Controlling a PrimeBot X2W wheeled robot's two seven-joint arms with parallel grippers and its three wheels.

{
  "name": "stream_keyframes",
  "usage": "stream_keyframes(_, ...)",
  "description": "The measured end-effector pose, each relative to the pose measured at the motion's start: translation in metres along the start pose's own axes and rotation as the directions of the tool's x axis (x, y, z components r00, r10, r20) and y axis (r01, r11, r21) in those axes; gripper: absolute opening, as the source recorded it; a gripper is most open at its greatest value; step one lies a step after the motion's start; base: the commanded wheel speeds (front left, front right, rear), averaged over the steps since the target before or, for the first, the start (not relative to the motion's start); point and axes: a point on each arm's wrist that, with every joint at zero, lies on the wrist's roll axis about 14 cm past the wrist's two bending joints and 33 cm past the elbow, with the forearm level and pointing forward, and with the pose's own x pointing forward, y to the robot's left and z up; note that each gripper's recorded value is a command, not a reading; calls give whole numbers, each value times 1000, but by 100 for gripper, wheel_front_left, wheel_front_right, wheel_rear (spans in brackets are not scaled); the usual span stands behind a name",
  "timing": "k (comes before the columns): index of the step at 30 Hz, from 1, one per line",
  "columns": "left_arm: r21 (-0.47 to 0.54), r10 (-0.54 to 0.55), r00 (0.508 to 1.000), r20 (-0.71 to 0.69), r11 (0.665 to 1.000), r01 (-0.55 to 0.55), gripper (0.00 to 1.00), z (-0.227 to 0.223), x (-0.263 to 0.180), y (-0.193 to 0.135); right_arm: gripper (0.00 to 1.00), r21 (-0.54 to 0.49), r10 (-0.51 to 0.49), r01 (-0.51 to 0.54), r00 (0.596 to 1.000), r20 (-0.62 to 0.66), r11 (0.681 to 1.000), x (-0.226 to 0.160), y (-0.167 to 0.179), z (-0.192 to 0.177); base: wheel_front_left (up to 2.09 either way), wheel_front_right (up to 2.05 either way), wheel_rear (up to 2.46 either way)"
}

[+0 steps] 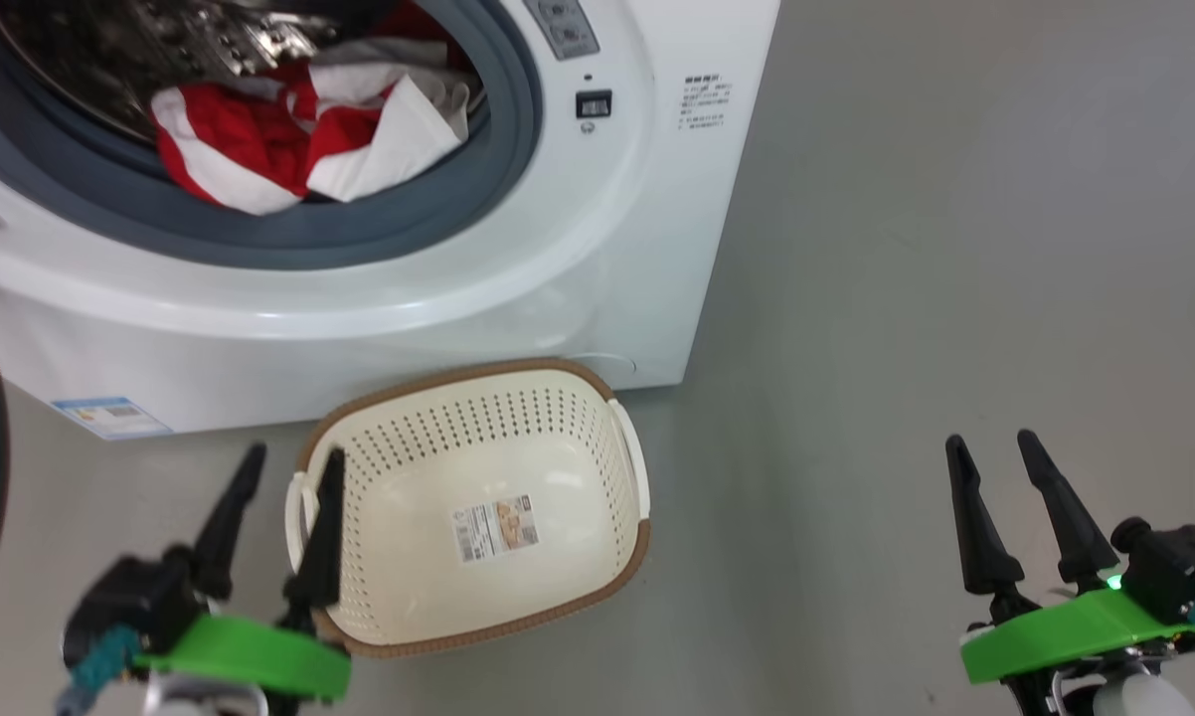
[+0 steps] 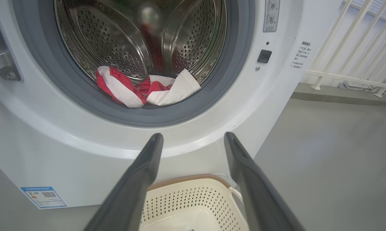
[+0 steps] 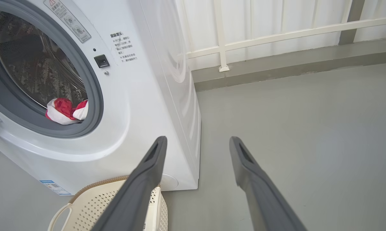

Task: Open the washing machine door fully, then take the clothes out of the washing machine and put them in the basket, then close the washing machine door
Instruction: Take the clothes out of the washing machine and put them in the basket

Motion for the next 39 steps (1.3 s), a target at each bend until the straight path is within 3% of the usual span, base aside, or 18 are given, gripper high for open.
stream_keyframes(12,81,-27,1000,-2,996,27,100,-1,94,2,100,16,-9,9,1000,-24,1000,28,1,-14,0,0,0)
stream_keyframes(23,121,-55,996,-65,991,63,100,-19,184,-7,100,-1,-67,67,995,-69,998,37,-19,-31,0,0,0)
stream_keyframes(39,135,-54,989,-140,988,73,100,-36,251,-5,100,2,-71,72,992,-103,997,47,-22,-46,0,0,0)
